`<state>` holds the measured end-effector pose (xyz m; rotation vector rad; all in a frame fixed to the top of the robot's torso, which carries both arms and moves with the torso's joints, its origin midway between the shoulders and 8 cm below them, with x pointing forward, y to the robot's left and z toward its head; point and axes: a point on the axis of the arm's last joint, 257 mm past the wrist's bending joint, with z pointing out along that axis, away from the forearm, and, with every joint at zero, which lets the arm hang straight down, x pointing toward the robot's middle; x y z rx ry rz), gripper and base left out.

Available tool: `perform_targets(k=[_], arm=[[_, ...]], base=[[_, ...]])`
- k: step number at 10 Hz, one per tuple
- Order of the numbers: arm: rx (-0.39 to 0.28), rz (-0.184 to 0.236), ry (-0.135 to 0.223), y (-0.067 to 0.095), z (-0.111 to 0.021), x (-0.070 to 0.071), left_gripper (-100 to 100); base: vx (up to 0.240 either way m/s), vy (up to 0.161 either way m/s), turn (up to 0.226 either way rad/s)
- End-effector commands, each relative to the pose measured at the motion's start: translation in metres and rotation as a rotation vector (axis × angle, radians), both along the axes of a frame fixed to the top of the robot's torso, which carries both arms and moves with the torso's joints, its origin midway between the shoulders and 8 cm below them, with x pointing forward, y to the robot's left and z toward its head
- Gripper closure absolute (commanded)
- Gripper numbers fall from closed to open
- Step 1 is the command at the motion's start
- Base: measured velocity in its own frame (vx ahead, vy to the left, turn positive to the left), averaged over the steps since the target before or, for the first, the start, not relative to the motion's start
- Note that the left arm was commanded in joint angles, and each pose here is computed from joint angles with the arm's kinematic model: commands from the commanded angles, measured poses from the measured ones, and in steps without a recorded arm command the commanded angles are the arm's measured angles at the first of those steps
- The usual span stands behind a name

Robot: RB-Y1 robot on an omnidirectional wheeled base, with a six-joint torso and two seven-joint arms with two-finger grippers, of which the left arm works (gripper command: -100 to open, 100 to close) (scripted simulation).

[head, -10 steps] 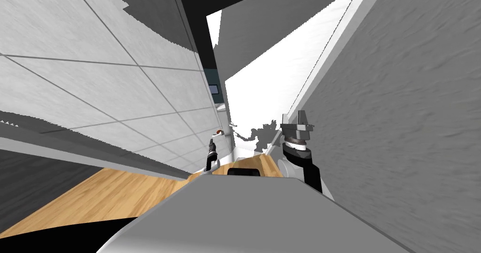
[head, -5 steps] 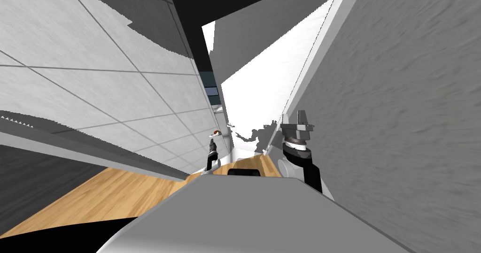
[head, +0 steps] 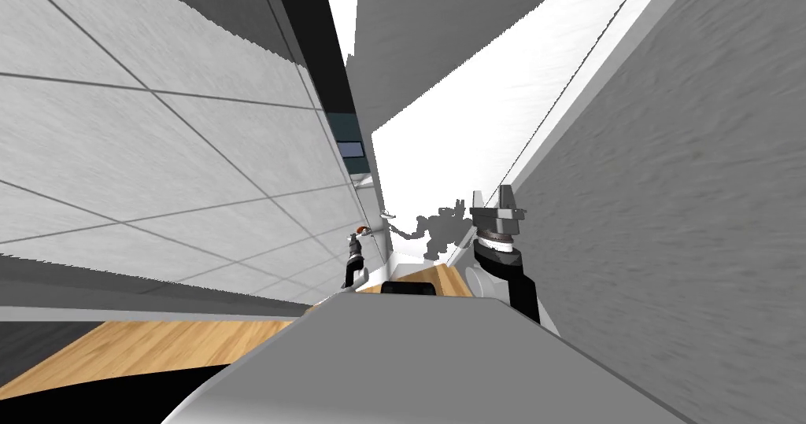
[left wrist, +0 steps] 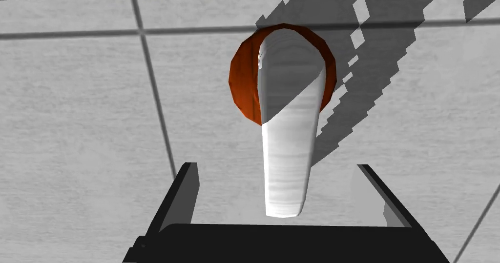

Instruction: Push the door open

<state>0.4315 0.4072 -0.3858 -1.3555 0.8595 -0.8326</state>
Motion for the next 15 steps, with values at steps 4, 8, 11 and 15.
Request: perform_targets(k=[4, 8, 11, 15], arm=[[-0.017, 0.005, -0.001, -0.007, -0.004, -0.003, 100], [-0.017, 0.005, -0.001, -0.007, -0.004, -0.003, 100], [0.019, 0.069, -0.009, 0.026, 0.003, -0.011, 100], [0.049, 0.135, -0.022, 0.055, 0.012, -0.019, 100]], base=[[0.098, 0.054, -0.014], [-0.016, -0.009, 0.001], [-0.016, 0.078, -0.127], [-0.015, 0.106, -0.092]])
